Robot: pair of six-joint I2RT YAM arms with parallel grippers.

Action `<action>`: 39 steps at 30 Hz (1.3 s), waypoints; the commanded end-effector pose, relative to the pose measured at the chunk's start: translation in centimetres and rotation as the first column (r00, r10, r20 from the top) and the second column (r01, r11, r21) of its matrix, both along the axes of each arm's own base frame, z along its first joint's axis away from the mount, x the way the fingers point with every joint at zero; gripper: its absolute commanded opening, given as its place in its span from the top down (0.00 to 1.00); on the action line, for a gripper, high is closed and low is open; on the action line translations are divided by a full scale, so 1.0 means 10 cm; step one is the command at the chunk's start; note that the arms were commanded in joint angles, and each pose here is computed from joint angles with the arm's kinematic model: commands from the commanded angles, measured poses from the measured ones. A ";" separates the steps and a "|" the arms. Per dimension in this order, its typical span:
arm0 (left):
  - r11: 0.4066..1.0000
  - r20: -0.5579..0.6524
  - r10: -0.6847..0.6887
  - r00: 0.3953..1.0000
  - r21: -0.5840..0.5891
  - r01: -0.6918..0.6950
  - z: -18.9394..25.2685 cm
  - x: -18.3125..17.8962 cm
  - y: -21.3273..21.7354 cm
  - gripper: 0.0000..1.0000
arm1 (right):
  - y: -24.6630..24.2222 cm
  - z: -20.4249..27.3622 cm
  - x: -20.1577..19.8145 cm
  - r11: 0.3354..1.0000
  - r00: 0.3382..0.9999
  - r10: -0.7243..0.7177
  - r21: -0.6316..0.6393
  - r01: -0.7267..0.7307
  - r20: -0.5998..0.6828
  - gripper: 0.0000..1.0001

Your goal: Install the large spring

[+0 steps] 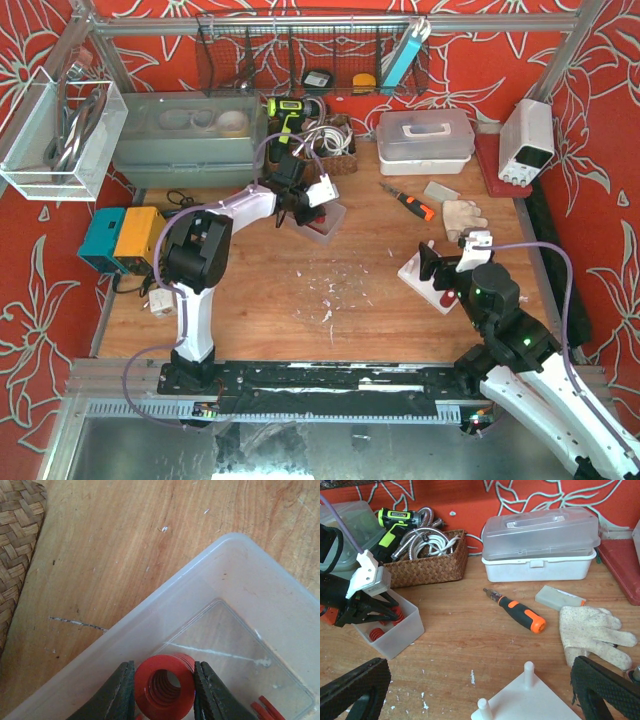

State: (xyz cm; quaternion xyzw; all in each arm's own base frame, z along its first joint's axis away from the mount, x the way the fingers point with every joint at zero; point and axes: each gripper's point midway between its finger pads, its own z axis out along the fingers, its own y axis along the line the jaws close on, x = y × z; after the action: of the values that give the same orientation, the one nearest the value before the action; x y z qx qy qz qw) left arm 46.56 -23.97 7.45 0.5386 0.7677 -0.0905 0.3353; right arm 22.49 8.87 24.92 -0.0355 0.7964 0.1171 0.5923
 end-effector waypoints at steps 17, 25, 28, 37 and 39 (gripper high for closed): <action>0.929 -0.004 0.106 0.994 -0.357 -0.101 1.73 -0.62 -0.45 1.00 | 1.24 -0.15 0.47 0.897 0.898 0.430 -0.067 -0.436 -0.093 0.39; 0.936 -0.022 0.073 0.997 -0.344 -0.076 1.82 -1.29 -0.72 1.00 | 1.51 -0.11 0.49 0.783 0.804 0.593 -0.257 -0.566 0.037 0.41; 0.946 -0.020 0.058 0.998 -0.320 -0.061 1.85 -1.47 -0.77 1.00 | 1.60 -0.04 0.40 0.741 0.742 0.656 -0.312 -0.595 0.142 0.41; 0.947 -0.007 0.004 1.000 -0.321 -0.006 2.01 -1.73 -0.86 1.00 | 1.75 -0.05 0.28 0.684 0.686 0.714 -0.348 -0.641 0.139 0.44; 0.951 -0.016 -0.004 1.000 -0.310 -0.001 1.98 -1.76 -0.86 1.00 | 1.77 -0.03 0.27 0.689 0.686 0.711 -0.344 -0.638 0.152 0.51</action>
State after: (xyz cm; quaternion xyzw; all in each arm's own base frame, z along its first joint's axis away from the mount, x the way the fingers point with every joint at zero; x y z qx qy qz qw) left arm 29.55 -32.63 25.63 0.4780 0.7527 -0.2140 0.3990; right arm 25.47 25.85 23.02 -0.4157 0.6720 0.2122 0.5749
